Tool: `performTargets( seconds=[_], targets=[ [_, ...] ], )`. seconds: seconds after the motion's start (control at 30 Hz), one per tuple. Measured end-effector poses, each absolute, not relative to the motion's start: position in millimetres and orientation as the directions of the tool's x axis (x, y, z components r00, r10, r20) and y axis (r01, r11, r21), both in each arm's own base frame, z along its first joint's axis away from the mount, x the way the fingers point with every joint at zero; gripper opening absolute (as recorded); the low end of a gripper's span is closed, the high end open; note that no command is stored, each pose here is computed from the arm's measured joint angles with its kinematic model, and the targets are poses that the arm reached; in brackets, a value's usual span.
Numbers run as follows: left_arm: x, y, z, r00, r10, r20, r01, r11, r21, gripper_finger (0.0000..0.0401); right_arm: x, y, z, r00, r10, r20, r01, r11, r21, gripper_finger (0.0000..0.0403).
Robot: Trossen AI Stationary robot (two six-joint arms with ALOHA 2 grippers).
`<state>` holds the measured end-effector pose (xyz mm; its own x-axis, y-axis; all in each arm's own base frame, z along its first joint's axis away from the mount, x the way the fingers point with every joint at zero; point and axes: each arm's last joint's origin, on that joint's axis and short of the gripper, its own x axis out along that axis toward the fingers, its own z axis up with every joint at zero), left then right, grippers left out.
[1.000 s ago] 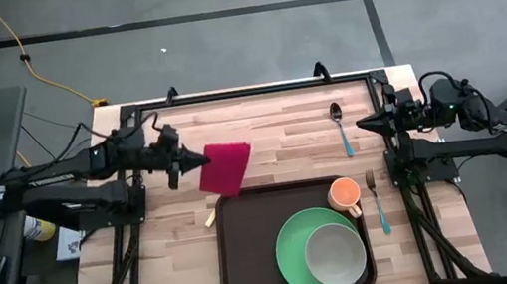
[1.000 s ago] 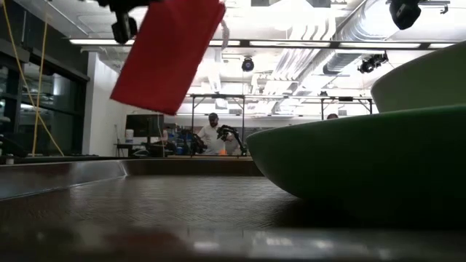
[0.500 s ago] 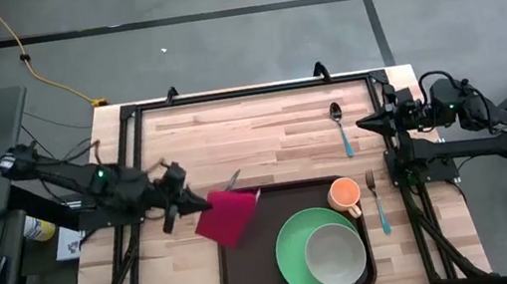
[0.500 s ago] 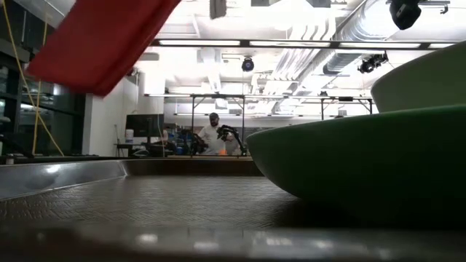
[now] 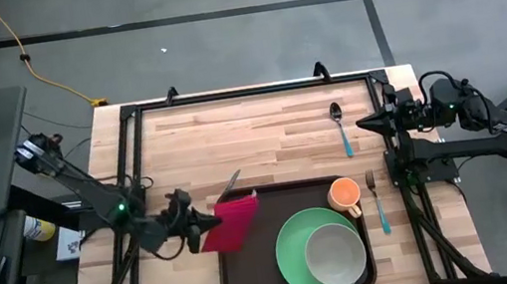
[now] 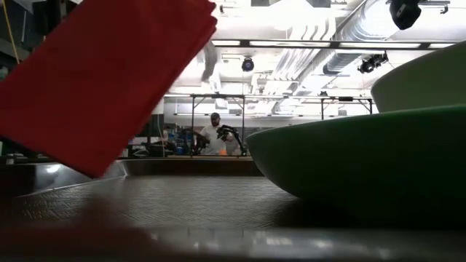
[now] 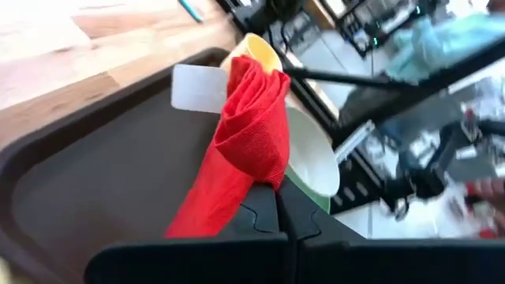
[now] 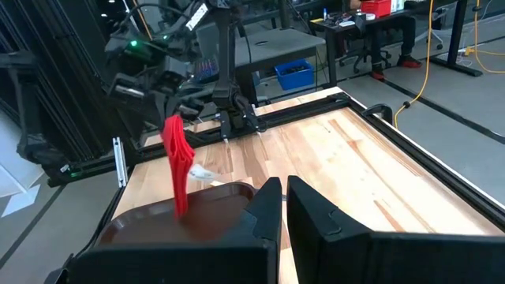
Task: Set up tray
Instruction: Put the red napkin on the black serving tray to the left side of the green plate
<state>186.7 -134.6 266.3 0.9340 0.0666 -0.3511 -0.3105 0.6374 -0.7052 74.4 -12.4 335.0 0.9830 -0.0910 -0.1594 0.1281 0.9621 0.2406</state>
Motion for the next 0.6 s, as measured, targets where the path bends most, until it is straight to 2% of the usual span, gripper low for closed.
performTargets(
  seconds=[0.27,0.6],
  targets=[
    [203,-158,256,0.95,0.107,-0.295,-0.302,0.561,-0.771,0.0011,74,-12,335,0.983,-0.091,-0.159,0.128,0.962,0.241,0.0],
    [229,-184,272,0.975,0.08,-0.206,-0.218,0.489,-0.845,0.0011,74,-12,334,0.981,-0.091,-0.17,0.131,0.962,0.241,0.0]
  ],
)
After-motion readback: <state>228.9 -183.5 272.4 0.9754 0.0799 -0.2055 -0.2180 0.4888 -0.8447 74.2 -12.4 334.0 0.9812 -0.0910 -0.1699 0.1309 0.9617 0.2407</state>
